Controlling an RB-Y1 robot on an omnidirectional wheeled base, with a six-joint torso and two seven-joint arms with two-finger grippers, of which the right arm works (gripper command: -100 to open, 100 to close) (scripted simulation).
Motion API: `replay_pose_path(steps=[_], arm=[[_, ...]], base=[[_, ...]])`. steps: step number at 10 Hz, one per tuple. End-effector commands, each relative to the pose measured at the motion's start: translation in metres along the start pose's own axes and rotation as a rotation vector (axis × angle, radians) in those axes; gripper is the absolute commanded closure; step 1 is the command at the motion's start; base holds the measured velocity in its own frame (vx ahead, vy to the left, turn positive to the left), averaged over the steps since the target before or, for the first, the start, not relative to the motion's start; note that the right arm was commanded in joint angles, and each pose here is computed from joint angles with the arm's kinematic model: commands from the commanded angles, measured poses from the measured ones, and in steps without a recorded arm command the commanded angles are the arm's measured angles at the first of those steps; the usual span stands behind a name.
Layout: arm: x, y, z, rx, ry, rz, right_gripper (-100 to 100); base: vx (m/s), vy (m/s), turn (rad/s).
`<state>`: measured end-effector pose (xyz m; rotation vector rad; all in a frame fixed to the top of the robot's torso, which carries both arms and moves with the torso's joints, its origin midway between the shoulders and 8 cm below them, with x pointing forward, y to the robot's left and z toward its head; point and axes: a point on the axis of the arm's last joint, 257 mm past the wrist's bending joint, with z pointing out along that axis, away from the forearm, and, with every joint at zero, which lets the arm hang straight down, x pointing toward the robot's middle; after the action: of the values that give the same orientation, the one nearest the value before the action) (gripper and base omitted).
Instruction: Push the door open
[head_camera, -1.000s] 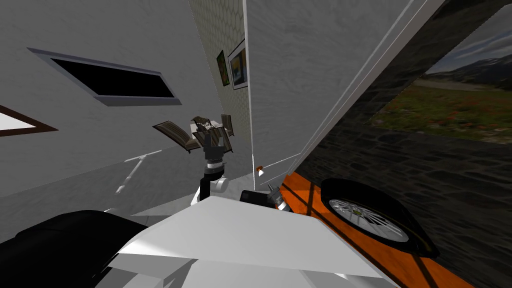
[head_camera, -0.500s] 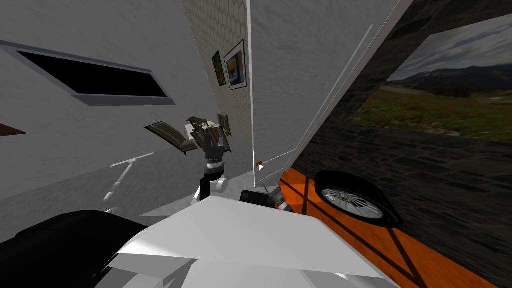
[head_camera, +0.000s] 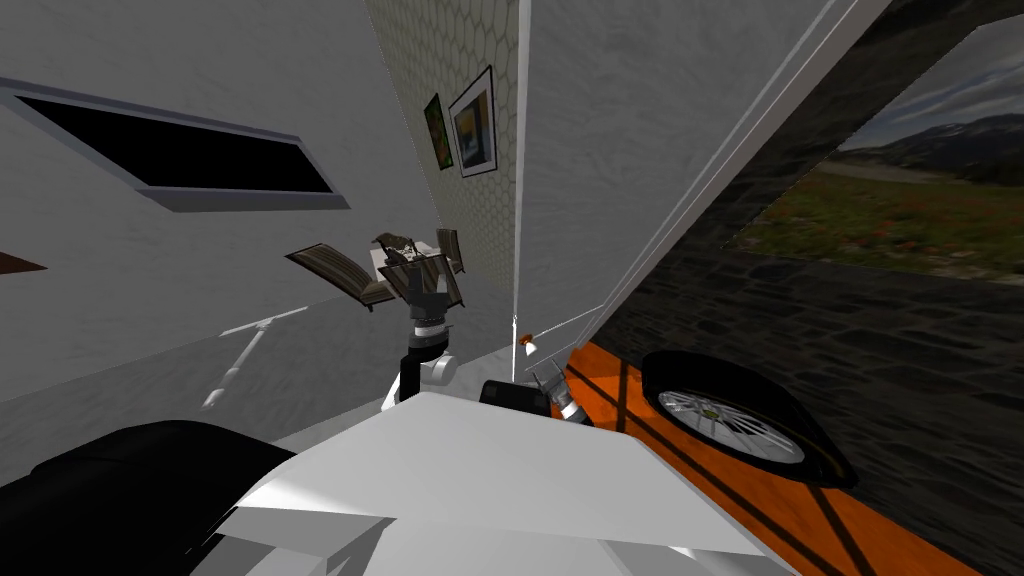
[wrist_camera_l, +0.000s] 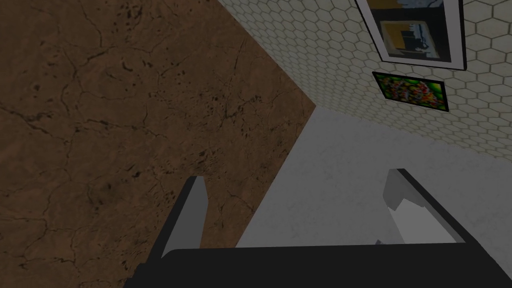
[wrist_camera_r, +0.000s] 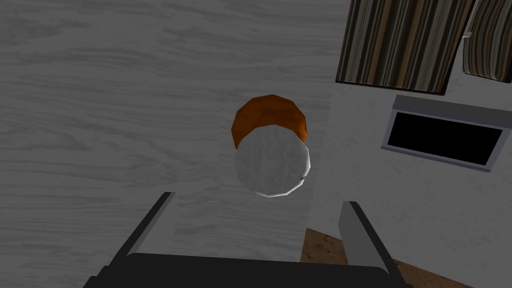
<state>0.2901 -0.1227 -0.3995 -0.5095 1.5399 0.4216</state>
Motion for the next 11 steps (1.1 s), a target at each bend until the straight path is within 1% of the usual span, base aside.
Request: replay_pose_path(steps=[1, 2, 3, 4, 5, 10, 11], arm=[[-0.001, -0.001, 0.0064, 0.007, -0.005, 0.004, -100], [-0.004, 0.0, 0.0125, 0.014, -0.014, 0.012, -100], [-0.008, 0.003, 0.0207, 0.024, -0.027, 0.027, -100], [-0.005, 0.002, 0.0172, 0.019, -0.02, 0.02, -100], [-0.005, 0.002, 0.0172, 0.019, -0.02, 0.02, 100], [-0.005, 0.002, 0.0172, 0.019, -0.02, 0.02, 100], [0.0, -0.007, 0.0065, 0.017, -0.003, 0.003, -100]], base=[[0.156, 0.146, 0.023], [0.149, 0.13, 0.0], [0.153, 0.091, 0.028], [0.072, 0.04, 0.007], [-0.011, -0.002, -0.009], [-0.015, -0.01, 0.0], [-0.073, 0.0, -0.066]])
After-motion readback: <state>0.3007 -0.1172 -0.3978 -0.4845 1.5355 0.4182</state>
